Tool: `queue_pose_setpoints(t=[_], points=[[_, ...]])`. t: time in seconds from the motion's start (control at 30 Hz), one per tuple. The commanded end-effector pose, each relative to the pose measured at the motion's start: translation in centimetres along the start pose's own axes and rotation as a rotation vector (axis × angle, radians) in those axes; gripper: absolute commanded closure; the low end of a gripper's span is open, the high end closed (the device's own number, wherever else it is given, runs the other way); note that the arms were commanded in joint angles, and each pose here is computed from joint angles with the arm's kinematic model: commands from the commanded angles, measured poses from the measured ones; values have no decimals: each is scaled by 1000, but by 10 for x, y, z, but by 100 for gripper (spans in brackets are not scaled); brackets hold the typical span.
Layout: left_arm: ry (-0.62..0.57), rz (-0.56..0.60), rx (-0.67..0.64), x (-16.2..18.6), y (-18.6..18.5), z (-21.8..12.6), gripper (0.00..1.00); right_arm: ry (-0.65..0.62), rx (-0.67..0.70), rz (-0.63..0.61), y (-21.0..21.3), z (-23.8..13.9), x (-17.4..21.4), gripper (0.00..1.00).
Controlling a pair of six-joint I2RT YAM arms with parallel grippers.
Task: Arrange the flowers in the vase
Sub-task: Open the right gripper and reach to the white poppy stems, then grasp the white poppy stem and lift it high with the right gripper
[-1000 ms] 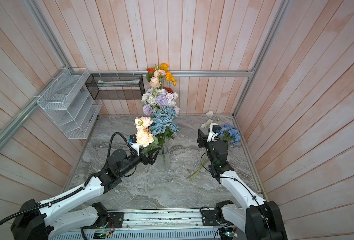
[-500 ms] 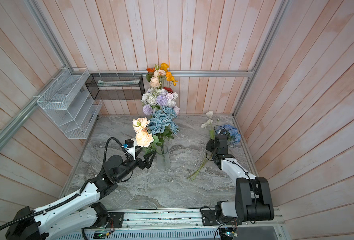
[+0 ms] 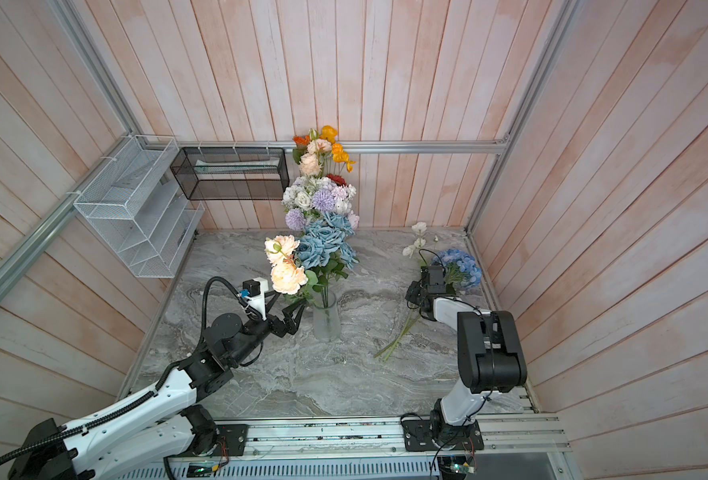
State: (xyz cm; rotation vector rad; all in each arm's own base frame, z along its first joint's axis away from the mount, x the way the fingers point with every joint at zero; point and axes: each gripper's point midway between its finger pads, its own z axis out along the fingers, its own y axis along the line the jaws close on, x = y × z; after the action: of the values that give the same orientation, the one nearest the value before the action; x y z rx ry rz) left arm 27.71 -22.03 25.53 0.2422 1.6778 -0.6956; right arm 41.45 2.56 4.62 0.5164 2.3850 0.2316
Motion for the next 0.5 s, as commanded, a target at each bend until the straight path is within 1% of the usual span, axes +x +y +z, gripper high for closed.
queue_pose_setpoints(t=[0.0,0.07,0.13,0.2,0.27,0.33,0.47], points=[[-16,-10,-24,-3,3,1,0,44,6,31,-3,6,9,64],[-16,-9,-29,-3,4,1,0,60,-7,37,-3,10,15,68],[-17,-7,-33,-3,5,2,0,78,-12,46,-3,14,20,70],[-18,-5,-38,-4,6,3,0,89,-15,54,-3,18,23,76],[-19,-4,-41,-4,6,3,0,105,-19,55,-2,21,26,79],[-20,-1,-45,-5,7,3,0,111,-21,54,-2,23,28,85],[-21,-2,-52,-5,8,2,0,100,-25,54,-1,22,25,94]])
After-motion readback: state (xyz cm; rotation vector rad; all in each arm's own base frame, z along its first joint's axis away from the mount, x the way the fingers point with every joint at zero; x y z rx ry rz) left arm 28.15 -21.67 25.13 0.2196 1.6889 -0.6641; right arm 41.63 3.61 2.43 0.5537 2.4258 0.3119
